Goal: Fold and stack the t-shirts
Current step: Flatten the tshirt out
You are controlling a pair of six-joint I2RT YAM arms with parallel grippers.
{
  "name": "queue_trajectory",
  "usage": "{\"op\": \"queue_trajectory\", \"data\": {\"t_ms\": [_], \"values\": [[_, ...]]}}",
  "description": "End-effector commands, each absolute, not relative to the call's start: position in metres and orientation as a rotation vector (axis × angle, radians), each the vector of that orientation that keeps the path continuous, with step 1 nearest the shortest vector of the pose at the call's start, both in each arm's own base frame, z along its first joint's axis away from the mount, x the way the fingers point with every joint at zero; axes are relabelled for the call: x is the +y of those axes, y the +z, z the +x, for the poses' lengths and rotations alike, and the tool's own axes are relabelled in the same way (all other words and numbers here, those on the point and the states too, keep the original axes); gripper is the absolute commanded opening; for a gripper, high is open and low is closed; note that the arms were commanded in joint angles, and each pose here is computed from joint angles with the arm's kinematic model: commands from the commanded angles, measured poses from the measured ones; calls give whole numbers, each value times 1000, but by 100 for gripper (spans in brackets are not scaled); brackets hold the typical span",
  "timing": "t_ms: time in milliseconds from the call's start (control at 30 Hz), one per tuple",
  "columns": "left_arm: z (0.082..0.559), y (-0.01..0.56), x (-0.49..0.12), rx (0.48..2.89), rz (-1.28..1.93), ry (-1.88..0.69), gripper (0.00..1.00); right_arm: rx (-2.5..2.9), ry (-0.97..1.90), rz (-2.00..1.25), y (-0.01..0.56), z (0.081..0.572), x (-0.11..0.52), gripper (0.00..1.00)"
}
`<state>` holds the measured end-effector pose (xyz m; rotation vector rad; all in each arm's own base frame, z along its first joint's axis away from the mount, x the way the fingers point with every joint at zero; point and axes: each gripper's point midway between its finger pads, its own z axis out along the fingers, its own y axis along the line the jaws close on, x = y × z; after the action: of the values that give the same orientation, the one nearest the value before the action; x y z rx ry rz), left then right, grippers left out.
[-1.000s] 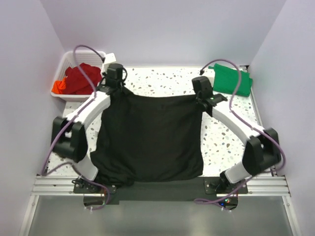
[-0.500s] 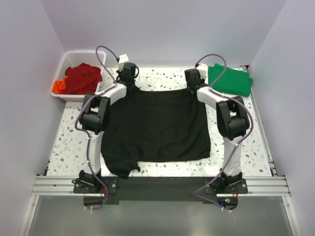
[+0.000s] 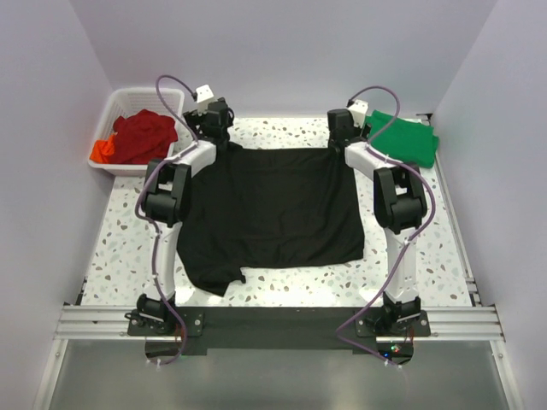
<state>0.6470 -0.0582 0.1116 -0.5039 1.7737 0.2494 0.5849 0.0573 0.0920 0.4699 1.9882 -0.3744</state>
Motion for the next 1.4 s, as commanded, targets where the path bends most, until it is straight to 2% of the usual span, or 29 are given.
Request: {"op": "queue_trajectory", "data": {"t_ms": [0,133,333,533,667,833,1033,1367], "values": [[645,184,-52,1592,-528,172,100,1843,-312,543,155,591,56,73],[644,205,-65,1642,-468,126,100,1881,-255,495,168,580,65,72],[619,163,-70,1897,-499,123,98,2040,-143,348,162,553,99,67],[569,144,-81,2084,-544,31,94,2221,-72,265,140,507,133,66],[526,123,-90,2229,-540,17,94,2357,-59,215,101,465,149,68],[474,88,-101,2365,-489,28,94,2494,-7,184,58,420,161,73],[424,59,-104,2456,-468,57,94,2510,12,163,59,392,157,76],[424,33,-100,2491,-492,116,94,2545,-35,127,34,382,148,77]]}}
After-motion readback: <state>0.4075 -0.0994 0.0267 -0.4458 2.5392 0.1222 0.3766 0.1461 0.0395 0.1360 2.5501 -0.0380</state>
